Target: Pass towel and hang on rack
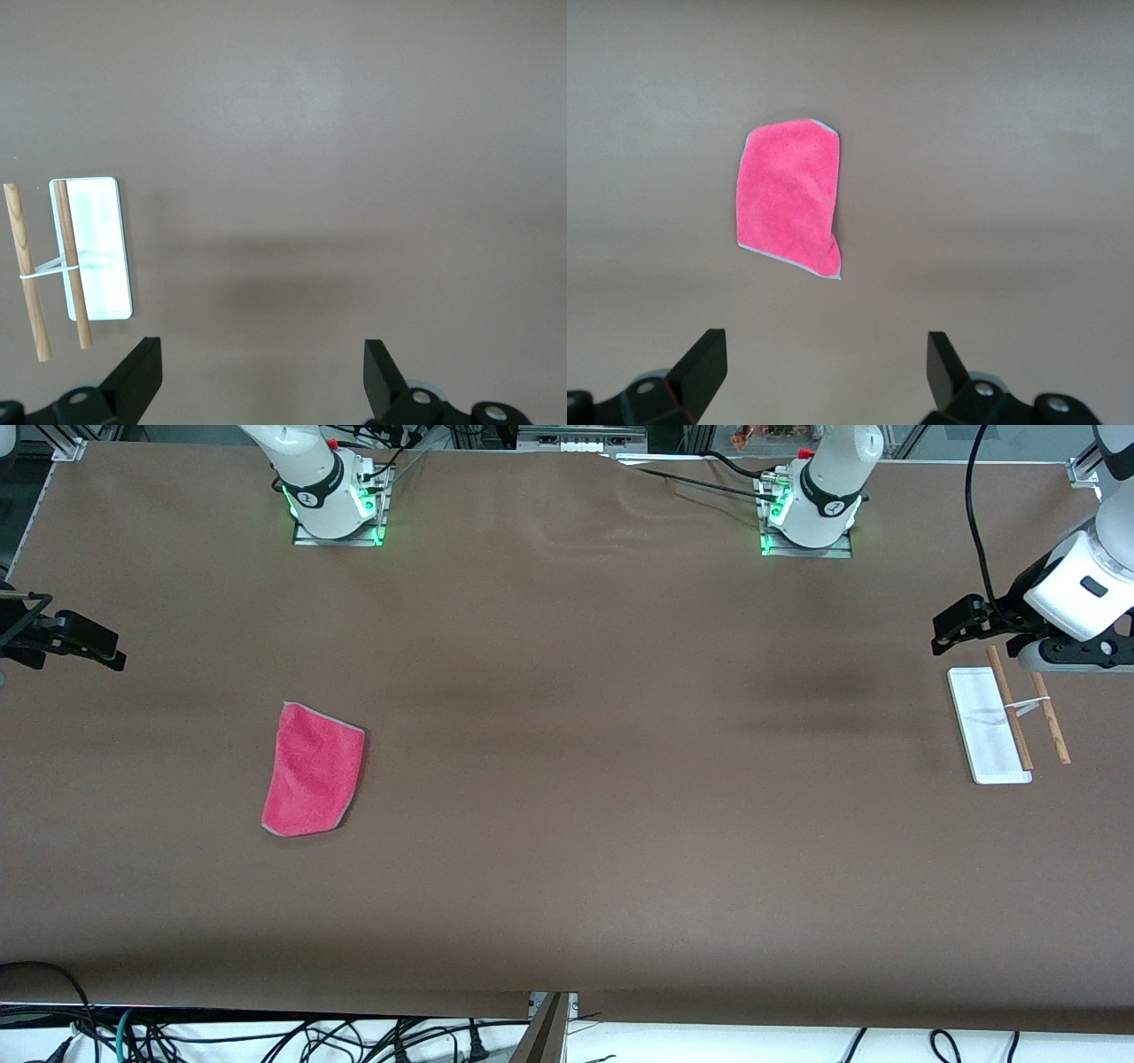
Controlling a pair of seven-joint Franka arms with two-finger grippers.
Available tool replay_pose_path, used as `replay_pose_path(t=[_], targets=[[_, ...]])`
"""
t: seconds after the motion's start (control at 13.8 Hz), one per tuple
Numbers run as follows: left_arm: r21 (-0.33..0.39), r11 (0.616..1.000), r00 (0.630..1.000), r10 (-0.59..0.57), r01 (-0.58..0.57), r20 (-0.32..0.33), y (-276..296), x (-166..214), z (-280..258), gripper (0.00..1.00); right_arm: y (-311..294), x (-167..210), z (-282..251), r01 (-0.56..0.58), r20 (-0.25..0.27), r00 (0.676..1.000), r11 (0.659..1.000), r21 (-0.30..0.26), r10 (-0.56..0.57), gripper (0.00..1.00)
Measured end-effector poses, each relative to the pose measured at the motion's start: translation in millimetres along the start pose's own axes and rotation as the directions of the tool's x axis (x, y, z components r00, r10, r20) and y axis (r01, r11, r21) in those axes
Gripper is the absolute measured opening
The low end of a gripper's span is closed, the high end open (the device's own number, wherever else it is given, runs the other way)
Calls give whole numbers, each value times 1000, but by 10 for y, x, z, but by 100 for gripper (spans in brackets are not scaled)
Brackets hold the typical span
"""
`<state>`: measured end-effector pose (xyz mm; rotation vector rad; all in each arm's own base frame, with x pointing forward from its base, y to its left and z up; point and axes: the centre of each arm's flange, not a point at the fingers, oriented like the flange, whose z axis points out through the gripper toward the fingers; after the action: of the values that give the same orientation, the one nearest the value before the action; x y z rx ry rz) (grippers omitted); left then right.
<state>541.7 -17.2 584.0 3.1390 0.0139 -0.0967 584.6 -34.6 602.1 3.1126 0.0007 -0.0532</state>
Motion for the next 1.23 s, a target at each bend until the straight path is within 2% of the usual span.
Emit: replay_pose_path(t=[0.29, 1.23], targets=[[-1, 1000, 1000, 4, -4, -18, 22, 17, -132, 100, 1, 0, 0, 0, 0, 1000, 1000, 0, 0, 100], [-1, 1000, 1000, 4, -4, -15, 21, 19, -134, 100, 7, 0, 0, -1, 0, 1000, 1000, 0, 1, 100]])
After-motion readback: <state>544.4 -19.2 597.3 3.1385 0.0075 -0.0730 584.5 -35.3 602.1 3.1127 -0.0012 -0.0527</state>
